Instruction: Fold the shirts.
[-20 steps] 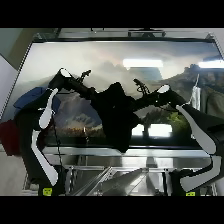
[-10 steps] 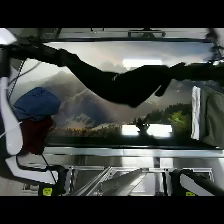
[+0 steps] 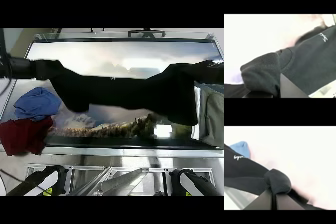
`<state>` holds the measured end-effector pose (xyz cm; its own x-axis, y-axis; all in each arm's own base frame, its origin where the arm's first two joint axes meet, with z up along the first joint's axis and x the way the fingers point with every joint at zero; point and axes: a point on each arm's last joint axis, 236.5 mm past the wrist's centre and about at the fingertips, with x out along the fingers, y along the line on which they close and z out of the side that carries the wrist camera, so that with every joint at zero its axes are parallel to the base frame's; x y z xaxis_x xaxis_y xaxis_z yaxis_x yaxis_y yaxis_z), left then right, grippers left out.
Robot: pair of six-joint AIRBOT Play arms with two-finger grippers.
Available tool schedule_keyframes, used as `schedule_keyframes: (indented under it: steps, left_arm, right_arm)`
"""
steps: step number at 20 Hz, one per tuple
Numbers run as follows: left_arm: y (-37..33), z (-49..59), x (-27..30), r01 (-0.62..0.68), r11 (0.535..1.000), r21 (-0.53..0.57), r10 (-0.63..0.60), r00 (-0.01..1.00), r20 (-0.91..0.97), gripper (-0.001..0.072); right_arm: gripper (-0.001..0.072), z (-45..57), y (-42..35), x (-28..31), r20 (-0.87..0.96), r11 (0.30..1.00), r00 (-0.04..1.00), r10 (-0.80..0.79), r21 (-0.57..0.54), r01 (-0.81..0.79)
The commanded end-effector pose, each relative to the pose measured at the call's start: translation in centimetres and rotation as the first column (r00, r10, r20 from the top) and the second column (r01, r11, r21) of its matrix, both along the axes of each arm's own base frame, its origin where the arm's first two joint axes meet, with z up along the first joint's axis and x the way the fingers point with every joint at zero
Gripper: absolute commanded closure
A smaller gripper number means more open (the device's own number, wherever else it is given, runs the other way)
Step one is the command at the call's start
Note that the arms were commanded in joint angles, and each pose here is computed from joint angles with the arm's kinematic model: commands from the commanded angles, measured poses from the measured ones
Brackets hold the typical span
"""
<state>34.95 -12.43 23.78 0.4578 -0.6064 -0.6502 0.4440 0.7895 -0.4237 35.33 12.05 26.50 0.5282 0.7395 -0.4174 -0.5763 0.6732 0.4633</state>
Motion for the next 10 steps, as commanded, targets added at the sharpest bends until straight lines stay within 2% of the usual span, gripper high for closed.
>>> schedule_keyframes:
  steps: [1, 4, 7, 8, 9, 10]
  left_arm:
    - [0.7, -6.5, 0.2, -0.050, 0.999, 0.020, 0.050, 0.998, -0.028, 0.0703]
    - [0.4, -15.1, 1.3, -0.060, 0.997, 0.040, 0.065, 0.990, -0.129, 0.0703]
    - [0.2, -22.8, 2.2, -0.065, 0.995, 0.077, 0.080, 0.973, -0.219, 0.0703]
    - [0.2, -25.1, 2.6, -0.070, 0.994, 0.088, 0.090, 0.964, -0.249, 0.0703]
    - [0.3, -26.8, 2.9, -0.073, 0.993, 0.094, 0.097, 0.954, -0.282, 0.0703]
    - [0.4, -28.3, 3.0, -0.068, 0.993, 0.099, 0.096, 0.943, -0.318, 0.0703]
  right_arm:
    - [0.0685, -6.1, 1.4, 2.2, -0.160, 0.999, 0.987, 0.031, 0.014, -0.029]
    - [0.0685, -14.6, 3.6, 5.5, -0.341, 0.998, 0.938, 0.054, 0.044, -0.041]
    - [0.0676, -23.4, 5.4, 8.5, -0.446, 0.999, 0.894, 0.049, 0.026, -0.042]
    - [0.0507, -26.2, 5.3, 9.8, -0.473, 1.000, 0.881, 0.009, 0.013, -0.003]
    - [0.0217, -28.3, 4.8, 10.9, -0.491, 0.999, 0.871, -0.030, 0.001, 0.035]
    - [0.0164, -29.3, 4.0, 11.6, -0.500, 0.998, 0.864, -0.054, -0.006, 0.059]
